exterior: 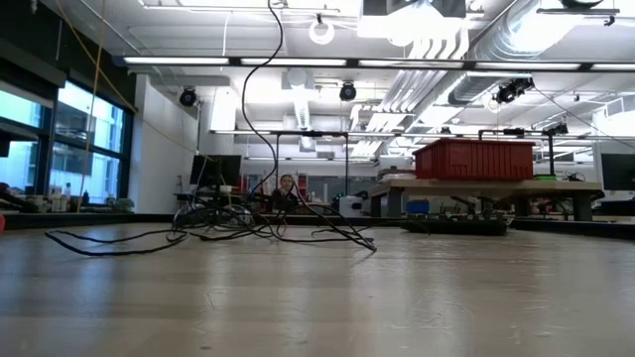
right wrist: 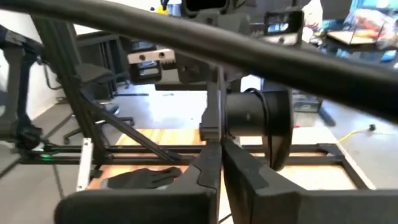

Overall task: Coil cords
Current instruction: Coil the black wire on the black spool

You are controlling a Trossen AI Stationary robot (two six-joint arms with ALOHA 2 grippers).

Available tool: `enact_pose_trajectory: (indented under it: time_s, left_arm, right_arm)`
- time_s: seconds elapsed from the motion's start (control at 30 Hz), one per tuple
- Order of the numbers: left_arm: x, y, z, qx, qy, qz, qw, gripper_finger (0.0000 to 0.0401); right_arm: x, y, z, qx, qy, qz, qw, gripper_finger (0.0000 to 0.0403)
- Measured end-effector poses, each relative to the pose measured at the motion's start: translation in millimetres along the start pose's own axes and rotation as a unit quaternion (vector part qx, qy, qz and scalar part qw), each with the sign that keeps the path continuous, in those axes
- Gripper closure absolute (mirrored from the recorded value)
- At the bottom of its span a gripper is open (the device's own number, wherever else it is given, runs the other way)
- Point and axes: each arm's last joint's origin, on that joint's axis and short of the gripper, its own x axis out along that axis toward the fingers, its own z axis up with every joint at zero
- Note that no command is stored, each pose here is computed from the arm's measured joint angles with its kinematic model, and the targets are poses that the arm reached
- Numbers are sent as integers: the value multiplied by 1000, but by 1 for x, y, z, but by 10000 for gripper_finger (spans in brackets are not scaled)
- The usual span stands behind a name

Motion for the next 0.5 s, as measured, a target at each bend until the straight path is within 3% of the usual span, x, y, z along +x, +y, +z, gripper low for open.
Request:
enact_pose_trajectory:
  time_s: [0.5]
  left_arm:
    - [2,0,0,-2,-6,-2,1000,392]
  right_arm:
    - [0,2,1,-5,-5,-3,1000,402]
